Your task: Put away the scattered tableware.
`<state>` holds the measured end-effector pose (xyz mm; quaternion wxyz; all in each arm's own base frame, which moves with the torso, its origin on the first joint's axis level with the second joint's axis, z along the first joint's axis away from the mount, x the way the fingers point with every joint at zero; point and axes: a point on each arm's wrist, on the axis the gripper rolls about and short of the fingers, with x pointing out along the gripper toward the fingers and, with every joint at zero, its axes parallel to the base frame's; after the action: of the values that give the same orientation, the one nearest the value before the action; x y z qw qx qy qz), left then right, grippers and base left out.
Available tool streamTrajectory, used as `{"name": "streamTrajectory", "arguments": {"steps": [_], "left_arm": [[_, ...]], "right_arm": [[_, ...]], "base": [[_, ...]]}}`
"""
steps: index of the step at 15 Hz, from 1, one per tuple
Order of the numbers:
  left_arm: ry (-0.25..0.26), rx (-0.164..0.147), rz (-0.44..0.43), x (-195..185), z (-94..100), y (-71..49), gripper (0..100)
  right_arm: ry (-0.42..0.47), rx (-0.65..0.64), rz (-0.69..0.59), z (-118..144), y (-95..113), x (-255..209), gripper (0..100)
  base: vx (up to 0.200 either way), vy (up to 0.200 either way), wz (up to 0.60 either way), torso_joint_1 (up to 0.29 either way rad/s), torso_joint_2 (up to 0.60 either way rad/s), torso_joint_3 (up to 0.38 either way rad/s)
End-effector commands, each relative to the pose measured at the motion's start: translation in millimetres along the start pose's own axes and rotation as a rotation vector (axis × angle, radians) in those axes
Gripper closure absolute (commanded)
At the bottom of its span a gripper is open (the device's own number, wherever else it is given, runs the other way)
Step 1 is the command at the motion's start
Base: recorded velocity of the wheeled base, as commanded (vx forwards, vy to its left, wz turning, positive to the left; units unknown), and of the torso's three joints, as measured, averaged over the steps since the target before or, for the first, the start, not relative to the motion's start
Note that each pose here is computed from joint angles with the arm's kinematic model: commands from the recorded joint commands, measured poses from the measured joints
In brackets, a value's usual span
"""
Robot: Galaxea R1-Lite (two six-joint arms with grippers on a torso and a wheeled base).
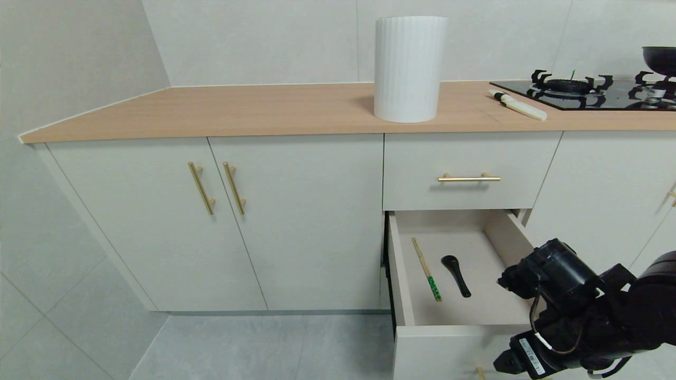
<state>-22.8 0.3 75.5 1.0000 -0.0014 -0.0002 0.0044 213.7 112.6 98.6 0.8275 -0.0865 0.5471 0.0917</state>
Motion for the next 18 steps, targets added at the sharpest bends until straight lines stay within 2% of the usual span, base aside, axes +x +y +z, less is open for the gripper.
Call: {"name": "streamTrajectory", "arguments": {"steps": [1, 18], "left_arm": [[0.0, 0.0, 0.0, 0, 0.0, 0.0, 0], [0.0, 0.0, 0.0, 0, 0.0, 0.0, 0]], "right_arm": [[0.004, 0.022, -0.009, 5, 2, 11, 0], [-0.172, 0.172, -0.039, 29, -3, 30, 0]], "base": [[0.0, 0.0, 0.0, 0.0, 0.0, 0.0], [0.0, 0.0, 0.0, 0.0, 0.0, 0.0]]}}
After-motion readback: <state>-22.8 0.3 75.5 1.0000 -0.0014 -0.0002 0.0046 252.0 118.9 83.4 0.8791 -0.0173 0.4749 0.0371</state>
